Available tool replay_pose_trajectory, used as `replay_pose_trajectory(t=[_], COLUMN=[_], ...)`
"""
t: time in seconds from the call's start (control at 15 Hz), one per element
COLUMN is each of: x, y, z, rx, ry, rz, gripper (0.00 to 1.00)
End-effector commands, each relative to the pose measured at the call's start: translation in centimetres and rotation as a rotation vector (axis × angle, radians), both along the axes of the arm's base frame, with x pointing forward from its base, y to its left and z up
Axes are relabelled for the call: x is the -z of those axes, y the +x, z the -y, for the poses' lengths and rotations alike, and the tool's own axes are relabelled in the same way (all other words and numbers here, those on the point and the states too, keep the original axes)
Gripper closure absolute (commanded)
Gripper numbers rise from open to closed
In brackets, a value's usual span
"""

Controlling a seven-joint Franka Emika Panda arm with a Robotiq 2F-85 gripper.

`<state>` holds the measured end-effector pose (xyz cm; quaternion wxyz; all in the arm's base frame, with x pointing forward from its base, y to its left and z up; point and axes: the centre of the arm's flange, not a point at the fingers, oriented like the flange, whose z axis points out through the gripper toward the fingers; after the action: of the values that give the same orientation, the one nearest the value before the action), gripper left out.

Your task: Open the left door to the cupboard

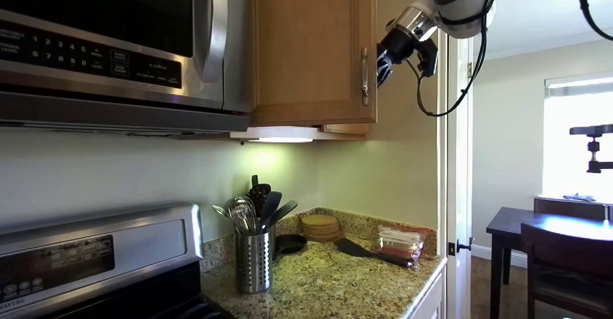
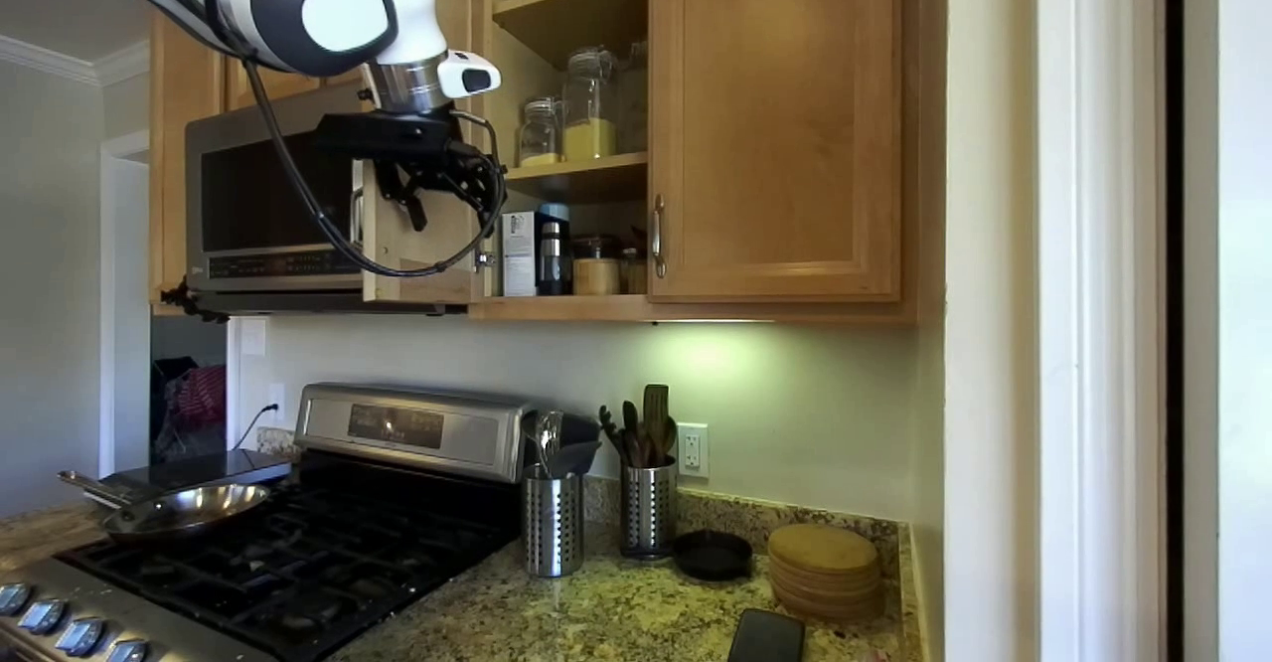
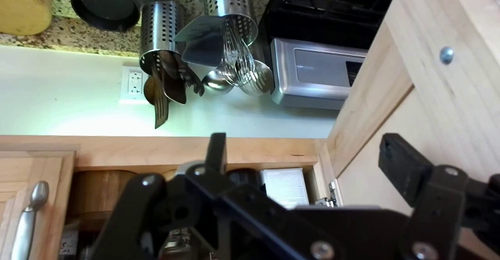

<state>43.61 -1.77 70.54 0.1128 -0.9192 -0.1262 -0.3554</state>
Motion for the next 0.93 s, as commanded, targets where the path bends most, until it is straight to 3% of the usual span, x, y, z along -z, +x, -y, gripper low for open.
replay_pose_trajectory(t=[0.0, 0.33, 0.6, 0.87], x=[-0.8, -1.0, -2.7, -1.6], y=[-0.7, -1.7, -3.8, -2.3], z=[-1.3, -5.3, -10.9, -11.1], rx=[-0.08, -0.245, -0.319, -0.418], ry=[0.006, -0.045, -0.111, -0.092], rz=[0.002, -0.011, -0.008, 0.009], gripper=[0.0, 0.0, 0.0, 0.0])
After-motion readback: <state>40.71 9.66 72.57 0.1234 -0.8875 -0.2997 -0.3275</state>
